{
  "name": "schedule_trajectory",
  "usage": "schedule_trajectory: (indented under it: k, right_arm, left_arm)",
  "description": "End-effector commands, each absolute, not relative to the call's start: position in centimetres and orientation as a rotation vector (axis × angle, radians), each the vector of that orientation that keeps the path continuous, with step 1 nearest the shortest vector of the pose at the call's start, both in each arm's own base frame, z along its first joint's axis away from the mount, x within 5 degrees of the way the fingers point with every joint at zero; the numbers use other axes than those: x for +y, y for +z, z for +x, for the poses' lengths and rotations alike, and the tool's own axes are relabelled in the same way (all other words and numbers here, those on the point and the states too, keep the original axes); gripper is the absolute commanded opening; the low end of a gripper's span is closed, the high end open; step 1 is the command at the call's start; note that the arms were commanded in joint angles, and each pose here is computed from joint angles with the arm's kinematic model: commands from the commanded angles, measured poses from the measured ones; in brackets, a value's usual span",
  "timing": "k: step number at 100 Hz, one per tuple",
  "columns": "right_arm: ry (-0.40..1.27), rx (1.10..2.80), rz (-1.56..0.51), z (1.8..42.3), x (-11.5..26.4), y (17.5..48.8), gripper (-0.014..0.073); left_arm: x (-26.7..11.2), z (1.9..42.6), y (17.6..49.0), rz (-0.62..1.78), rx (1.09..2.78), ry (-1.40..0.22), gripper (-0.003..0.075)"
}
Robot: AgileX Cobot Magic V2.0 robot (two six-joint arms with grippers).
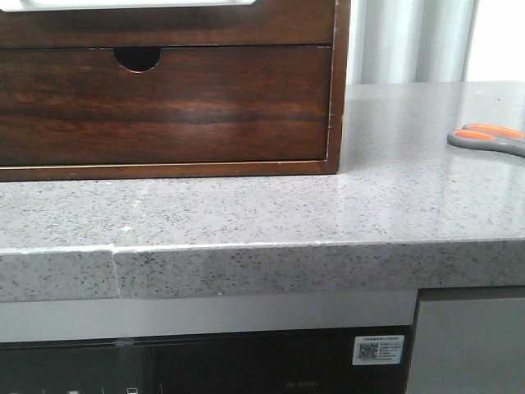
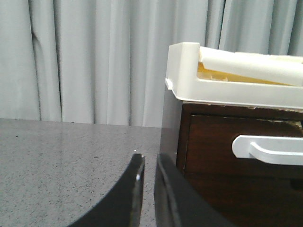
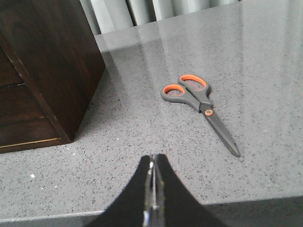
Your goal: Put scissors in drawer with both arms
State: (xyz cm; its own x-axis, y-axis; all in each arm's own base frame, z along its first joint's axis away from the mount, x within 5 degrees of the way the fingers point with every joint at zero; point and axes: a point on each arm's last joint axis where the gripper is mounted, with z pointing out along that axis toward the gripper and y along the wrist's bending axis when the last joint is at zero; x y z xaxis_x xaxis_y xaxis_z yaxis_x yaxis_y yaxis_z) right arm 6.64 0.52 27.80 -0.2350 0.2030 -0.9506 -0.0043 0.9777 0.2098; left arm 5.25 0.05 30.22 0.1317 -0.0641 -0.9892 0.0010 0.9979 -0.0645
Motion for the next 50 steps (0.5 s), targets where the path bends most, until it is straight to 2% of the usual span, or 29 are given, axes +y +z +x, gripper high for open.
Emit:
schedule_trajectory:
  k: [1,7,14,26,33,50]
  right_arm:
    - [0.193,1.708,0.148,7.1,0.4,29.6,-0.0106]
    - [0.193,1.708,0.148,7.1,0.4,29.6,-0.0106]
    - [0.193,1.711,0.148,7.1,0.4,29.6,-0.0106]
    - [0.195,1.736,0.147,7.0,0.5,29.4,-0.0106]
    - [0.195,1.743,0.146,7.0,0.5,29.3,-0.0106]
    - [0.196,1.759,0.146,7.0,0.5,29.2,-0.0106]
  left_arm:
    - [0.0,5.5,31.7,-0.024,1.381,-0.022,0.0005]
    - [0.1,5.8,31.6,-0.005,1.396,0.005,0.001]
    - [0.1,6.1,31.5,0.004,1.411,0.016,0.0059]
    - [0.0,6.8,31.5,0.006,1.42,0.014,0.0257]
    - [0.0,7.2,31.7,0.008,1.406,0.01,0.0347]
    - [-0.2,8.5,32.3,0.063,1.35,0.043,0.0368]
